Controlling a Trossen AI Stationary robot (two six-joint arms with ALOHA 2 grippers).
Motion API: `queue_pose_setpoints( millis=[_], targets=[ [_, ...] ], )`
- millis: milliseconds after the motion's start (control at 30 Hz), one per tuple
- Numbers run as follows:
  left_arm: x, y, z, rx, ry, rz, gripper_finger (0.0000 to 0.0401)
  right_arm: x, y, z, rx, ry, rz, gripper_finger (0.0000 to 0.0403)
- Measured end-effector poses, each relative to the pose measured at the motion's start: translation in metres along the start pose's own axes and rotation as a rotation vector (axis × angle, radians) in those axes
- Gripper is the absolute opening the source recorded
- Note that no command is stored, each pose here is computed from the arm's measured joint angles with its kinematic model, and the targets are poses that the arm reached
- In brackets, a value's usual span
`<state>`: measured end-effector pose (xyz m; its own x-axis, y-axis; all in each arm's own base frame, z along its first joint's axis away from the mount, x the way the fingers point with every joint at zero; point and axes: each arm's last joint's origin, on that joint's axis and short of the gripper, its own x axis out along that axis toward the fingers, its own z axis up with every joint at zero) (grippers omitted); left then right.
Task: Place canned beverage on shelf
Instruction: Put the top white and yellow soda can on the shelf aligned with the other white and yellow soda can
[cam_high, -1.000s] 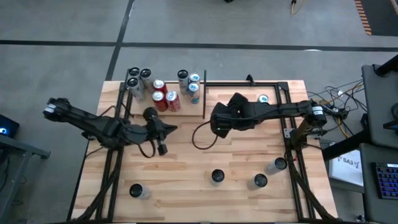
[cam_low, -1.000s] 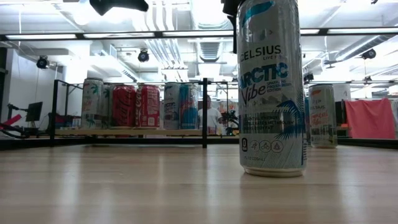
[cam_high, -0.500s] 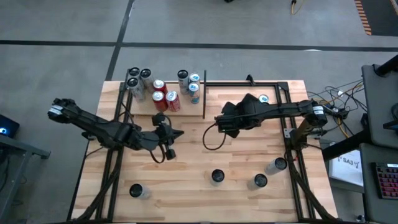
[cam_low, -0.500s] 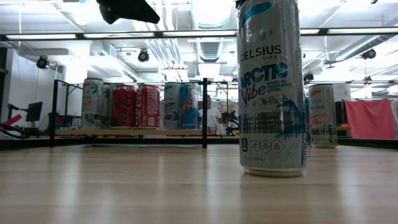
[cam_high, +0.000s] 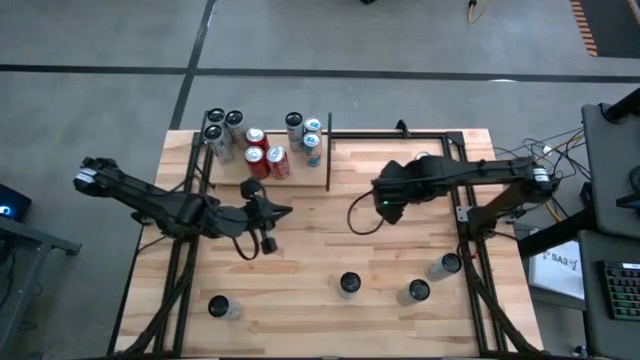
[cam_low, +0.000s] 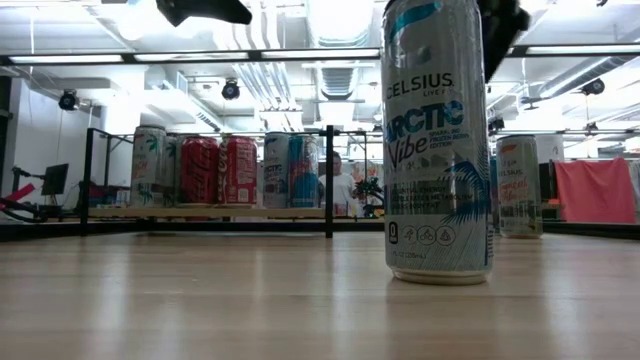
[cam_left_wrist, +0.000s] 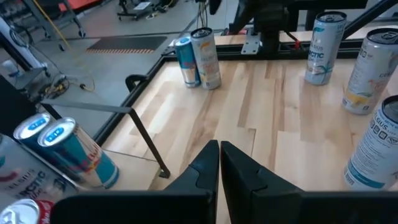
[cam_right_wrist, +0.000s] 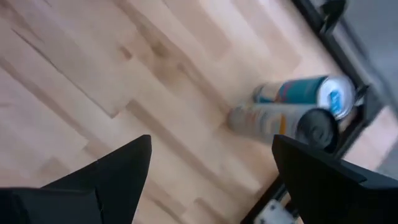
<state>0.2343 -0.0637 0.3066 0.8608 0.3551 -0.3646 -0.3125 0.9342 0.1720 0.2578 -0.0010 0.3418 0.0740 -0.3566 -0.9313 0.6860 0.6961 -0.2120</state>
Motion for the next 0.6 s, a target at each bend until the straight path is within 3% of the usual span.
queue_pose_setpoints(
  millis=[133,367,600],
  targets=[
    [-0.003,0.002,0.002,0.011,-0.012,0.0,0.0,0.0,-0.014,-0.014,0.089,0.0,0.055,0.0325],
    [-0.003,0.002,0.002,0.025,-0.013,0.0,0.0,0.012,-0.039,-0.036,0.256,0.018,0.019,0.0325],
    [-0.003,0.002,0.002,0.033,-0.013,0.001,0.0,0.026,-0.051,-0.043,0.3,0.024,-0.042,0.0325]
  ],
)
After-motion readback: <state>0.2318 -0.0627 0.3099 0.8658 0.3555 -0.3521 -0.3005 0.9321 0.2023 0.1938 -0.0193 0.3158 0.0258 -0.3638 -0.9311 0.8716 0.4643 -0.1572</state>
